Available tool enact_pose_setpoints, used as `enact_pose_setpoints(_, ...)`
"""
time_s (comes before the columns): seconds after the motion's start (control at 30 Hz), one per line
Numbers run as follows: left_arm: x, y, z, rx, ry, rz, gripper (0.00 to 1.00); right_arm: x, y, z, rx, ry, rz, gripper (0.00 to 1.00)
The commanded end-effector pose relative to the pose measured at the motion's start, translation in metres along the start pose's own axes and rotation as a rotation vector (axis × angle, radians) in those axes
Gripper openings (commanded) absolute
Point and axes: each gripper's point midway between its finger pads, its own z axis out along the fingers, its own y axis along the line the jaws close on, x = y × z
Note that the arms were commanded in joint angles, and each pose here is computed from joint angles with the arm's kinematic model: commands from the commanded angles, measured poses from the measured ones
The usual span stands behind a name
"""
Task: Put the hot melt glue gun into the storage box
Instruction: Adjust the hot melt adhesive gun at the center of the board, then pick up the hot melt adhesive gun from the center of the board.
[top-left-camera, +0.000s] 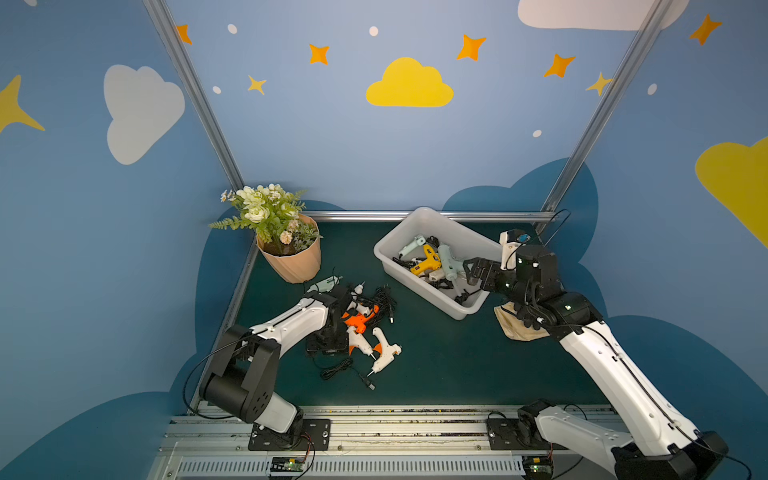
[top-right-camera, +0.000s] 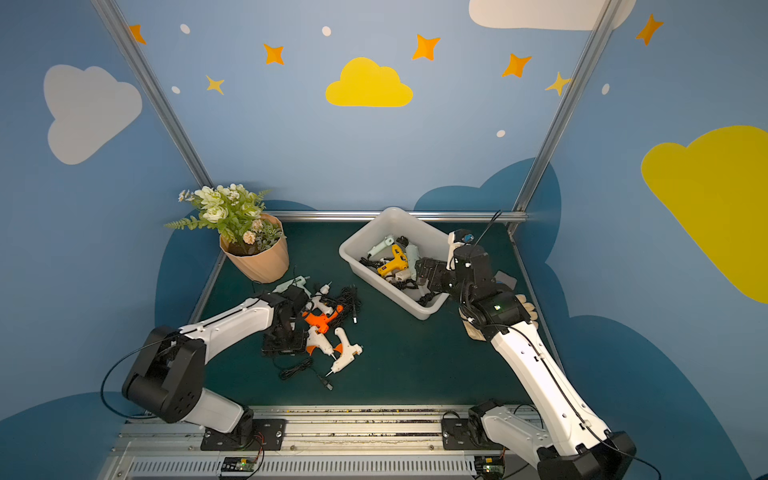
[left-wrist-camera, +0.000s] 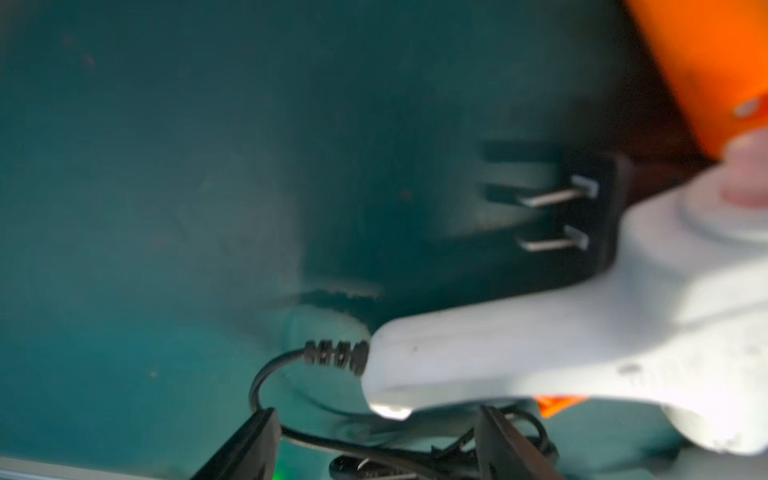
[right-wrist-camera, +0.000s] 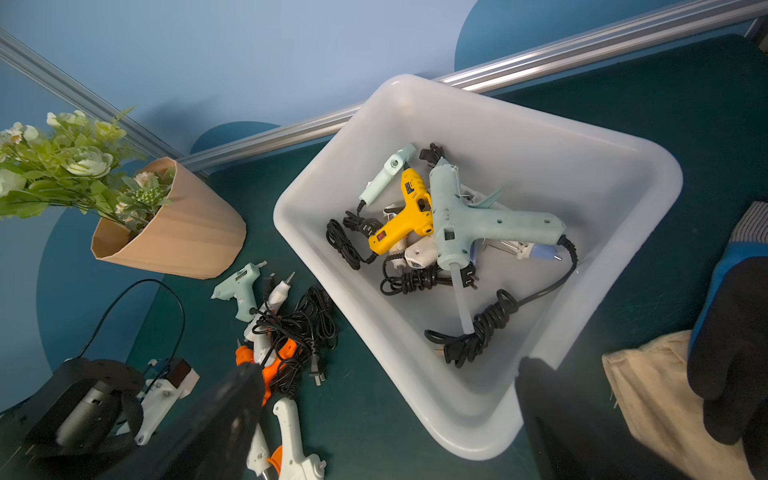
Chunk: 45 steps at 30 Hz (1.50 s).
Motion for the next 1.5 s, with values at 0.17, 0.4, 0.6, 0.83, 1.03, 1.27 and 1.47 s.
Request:
enact_pose_setpoints(0.17, -0.030, 0.001, -0.001, -0.044, -0.094, 0.007, 0.87, 0.005, 0.001, 0.006, -0.003, 0.020, -0.005, 0.98)
enact_pose_setpoints(0.4, -0.051, -0.006, -0.011, -0.053, -0.149, 0.050, 0.92, 0.006, 0.005, 0.010, -0.016, 0.028, 0.001, 0.98)
enact_pose_setpoints(0.6, -0.067, -0.028, -0.012, -0.076, -0.174, 0.147, 0.82, 0.005, 0.007, 0.011, -0.024, 0.033, -0.001, 0.98)
enact_pose_setpoints(0.83, -0.072, -0.047, -0.013, -0.077, -0.162, 0.167, 0.73, 0.004, 0.007, 0.007, -0.018, 0.036, -0.013, 0.98)
enact_pose_setpoints(1.03, -0.065, -0.052, -0.037, 0.040, -0.234, 0.036, 0.72, 0.004, 0.005, 0.004, -0.008, 0.030, -0.017, 0.98)
enact_pose_setpoints(1.27, -0.052, -0.074, -0.068, 0.319, -0.403, -0.212, 0.73, 0.007, 0.005, 0.006, -0.010, 0.041, -0.015, 0.98)
enact_pose_setpoints(1.47, -0.043, -0.066, -0.069, 0.384, -0.484, -0.413, 0.68, 0.009, 0.006, 0.006, -0.023, 0.040, -0.004, 0.98)
